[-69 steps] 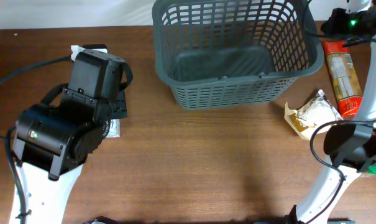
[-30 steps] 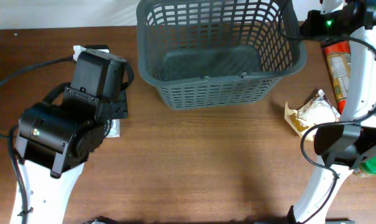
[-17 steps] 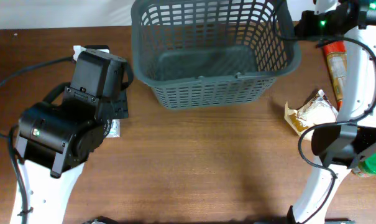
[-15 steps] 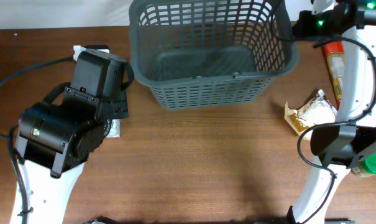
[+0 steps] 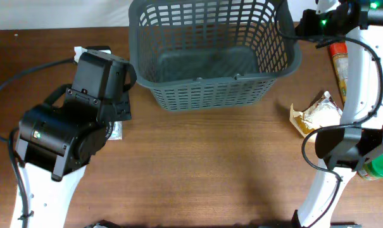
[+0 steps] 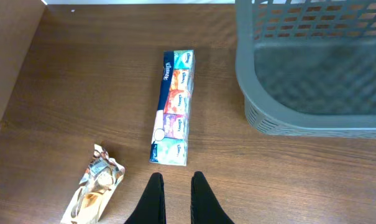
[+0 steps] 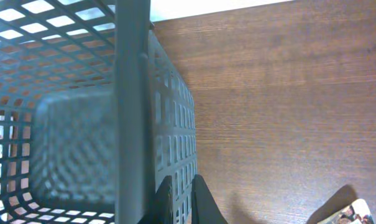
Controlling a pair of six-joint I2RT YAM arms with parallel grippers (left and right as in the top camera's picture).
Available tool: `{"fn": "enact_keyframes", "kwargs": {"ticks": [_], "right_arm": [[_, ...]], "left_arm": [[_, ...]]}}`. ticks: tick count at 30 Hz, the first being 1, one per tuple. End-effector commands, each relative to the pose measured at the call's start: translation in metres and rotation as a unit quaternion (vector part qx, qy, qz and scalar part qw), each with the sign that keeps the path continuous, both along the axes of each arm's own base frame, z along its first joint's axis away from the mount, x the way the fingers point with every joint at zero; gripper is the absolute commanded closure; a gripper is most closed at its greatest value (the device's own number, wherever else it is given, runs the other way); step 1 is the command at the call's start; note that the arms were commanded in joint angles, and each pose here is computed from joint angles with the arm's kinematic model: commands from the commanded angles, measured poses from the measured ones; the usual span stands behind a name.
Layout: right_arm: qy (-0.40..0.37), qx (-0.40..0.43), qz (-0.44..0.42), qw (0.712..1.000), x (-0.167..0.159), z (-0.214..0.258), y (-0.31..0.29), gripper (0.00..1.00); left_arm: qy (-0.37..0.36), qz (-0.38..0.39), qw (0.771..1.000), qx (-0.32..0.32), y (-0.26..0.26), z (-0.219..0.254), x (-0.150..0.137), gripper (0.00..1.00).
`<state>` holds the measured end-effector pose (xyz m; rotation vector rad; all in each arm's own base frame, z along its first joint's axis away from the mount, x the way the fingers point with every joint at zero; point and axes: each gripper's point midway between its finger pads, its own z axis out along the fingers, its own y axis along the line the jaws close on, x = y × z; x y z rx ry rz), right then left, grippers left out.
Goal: Pack container
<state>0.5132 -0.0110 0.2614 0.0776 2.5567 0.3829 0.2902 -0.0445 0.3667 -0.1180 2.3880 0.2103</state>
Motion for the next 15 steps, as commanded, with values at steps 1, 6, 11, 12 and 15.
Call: {"fn": "enact_keyframes", "kwargs": {"ticks": [1, 6, 11, 12, 15], "right_arm": [[0.011, -0.001, -0.006, 1.0, 0.0009, -0.0067, 0.0033, 0.96], [0.017, 0.0, -0.006, 1.0, -0.0014, -0.0081, 0.0037, 0.96], [0.028, 0.001, -0.006, 1.0, -0.0059, -0.0105, 0.0043, 0.96], [0.029, 0.001, -0.006, 1.0, -0.0062, -0.0107, 0.0043, 0.96], [0.033, 0.005, -0.013, 0.999, -0.0071, -0.0111, 0.0044, 0.96]], "left_arm": [[0.005, 0.006, 1.0, -0.005, 0.0002, -0.0041, 0.0016, 0.98], [0.005, 0.006, 1.0, -0.005, 0.0002, -0.004, 0.0017, 0.98], [0.005, 0.006, 1.0, -0.005, 0.0002, -0.004, 0.0017, 0.98], [0.005, 0.006, 1.0, -0.005, 0.0002, -0.004, 0.0017, 0.98], [0.005, 0.006, 1.0, -0.005, 0.0002, -0.004, 0.0017, 0.98]]}}
